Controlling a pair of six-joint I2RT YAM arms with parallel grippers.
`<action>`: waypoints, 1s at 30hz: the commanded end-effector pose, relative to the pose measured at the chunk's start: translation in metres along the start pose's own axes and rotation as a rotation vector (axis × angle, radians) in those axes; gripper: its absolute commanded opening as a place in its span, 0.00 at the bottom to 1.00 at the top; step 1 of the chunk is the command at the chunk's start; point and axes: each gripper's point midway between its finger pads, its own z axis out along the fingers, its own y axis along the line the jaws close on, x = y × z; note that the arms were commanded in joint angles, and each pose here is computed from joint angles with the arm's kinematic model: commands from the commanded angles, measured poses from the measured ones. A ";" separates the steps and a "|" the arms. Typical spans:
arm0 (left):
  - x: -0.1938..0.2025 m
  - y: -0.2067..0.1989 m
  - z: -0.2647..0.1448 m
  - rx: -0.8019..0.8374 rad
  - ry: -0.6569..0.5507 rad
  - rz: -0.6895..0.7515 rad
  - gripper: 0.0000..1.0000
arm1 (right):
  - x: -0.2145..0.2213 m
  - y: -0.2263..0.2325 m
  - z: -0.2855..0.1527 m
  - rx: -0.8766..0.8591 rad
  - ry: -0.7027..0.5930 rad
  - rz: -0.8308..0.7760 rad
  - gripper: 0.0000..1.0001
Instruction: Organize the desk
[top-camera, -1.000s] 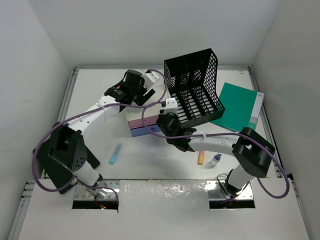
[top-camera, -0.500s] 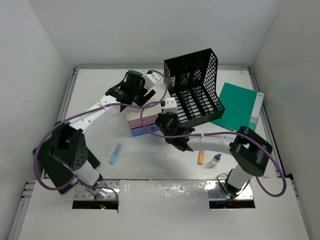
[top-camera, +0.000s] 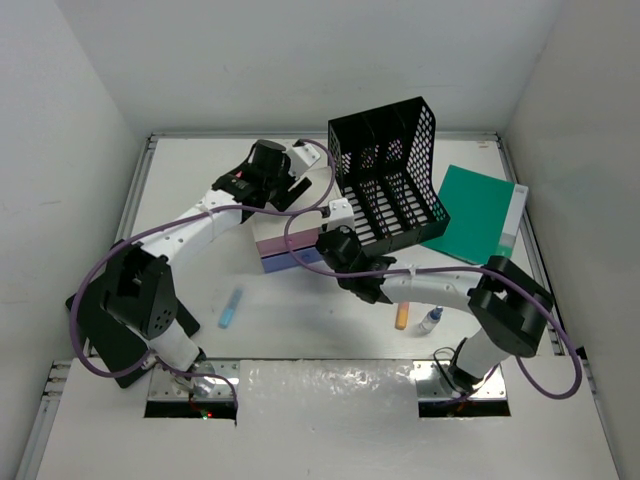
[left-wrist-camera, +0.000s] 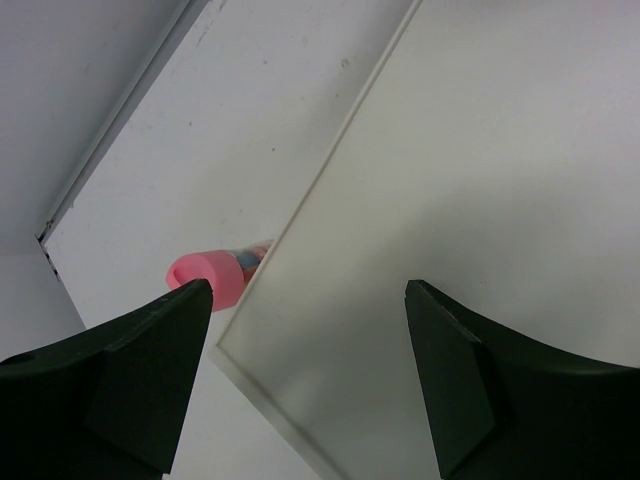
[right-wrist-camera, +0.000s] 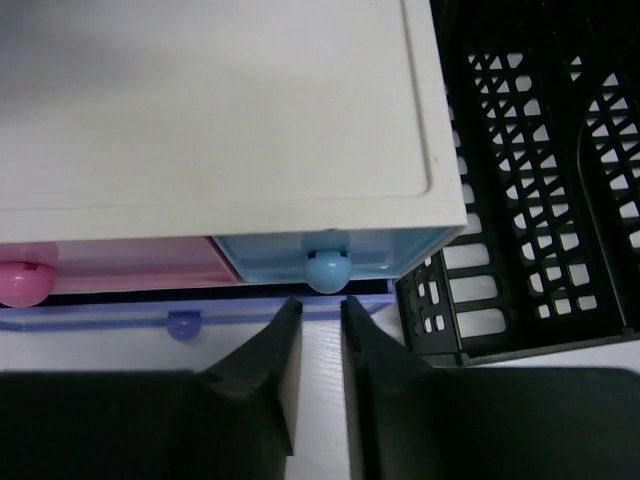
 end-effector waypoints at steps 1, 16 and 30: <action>-0.005 0.004 0.002 -0.001 -0.017 -0.013 0.76 | -0.022 0.006 0.009 -0.020 -0.026 0.014 0.23; 0.002 0.001 0.010 0.003 0.001 0.000 0.76 | -0.033 0.012 0.029 -0.049 -0.040 0.024 0.27; 0.004 0.000 0.011 0.005 0.005 0.004 0.76 | -0.059 0.016 0.026 -0.068 -0.094 0.009 0.25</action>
